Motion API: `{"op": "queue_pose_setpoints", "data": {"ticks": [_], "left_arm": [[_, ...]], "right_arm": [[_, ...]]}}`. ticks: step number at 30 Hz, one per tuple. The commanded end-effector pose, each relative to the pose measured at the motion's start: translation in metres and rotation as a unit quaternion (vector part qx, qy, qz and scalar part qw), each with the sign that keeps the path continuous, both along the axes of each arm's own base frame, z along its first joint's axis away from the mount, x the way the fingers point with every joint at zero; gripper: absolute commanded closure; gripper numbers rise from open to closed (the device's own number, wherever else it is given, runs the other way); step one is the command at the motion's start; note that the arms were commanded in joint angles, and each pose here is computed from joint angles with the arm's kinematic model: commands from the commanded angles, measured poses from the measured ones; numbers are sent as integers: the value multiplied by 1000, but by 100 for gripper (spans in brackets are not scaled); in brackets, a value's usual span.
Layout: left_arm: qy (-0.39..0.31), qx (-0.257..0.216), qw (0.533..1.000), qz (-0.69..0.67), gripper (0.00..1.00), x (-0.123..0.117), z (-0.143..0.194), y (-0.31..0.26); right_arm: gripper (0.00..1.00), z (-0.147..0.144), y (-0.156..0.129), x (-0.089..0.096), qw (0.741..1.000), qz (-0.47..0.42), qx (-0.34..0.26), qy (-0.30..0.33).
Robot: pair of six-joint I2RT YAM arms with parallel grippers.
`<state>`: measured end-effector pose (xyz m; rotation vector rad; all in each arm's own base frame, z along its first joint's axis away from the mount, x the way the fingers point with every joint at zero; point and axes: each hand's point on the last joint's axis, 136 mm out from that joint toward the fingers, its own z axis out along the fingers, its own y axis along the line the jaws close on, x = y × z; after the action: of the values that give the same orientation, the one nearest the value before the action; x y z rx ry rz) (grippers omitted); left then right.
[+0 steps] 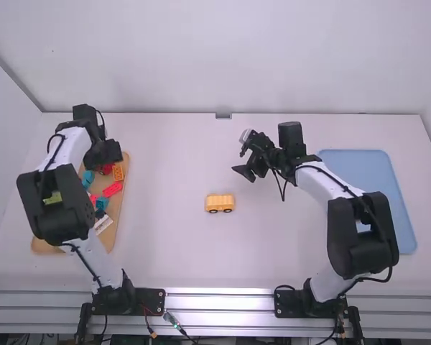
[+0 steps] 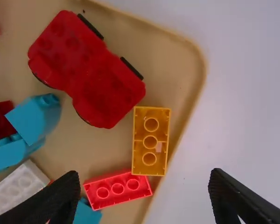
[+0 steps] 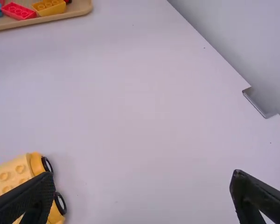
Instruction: Assemble lego blocks to make yellow taxi
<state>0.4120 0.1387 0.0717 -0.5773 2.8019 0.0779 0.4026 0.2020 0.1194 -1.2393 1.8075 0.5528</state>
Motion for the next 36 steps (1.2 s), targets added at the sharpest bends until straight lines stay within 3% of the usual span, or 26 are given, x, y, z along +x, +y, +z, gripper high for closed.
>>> {"op": "queue_pose_setpoints", "data": {"ticks": [1,17,22,36], "left_arm": [[22,-12,1000,4,33,-9,-23,-5],[10,-29,999,-10,46,-11,-50,-20],[2,-23,999,-22,56,-10,-58,-19],[-16,-3,1000,-16,53,-7,-67,-11]], "right_arm": [[1,-5,-1,-2,1000,0,1,10],[1,-10,-6,-3,1000,-8,-6,21],[1,-10,-7,-3,1000,-9,-6,22],[1,-13,-12,-5,999,-14,-9,34]]}}
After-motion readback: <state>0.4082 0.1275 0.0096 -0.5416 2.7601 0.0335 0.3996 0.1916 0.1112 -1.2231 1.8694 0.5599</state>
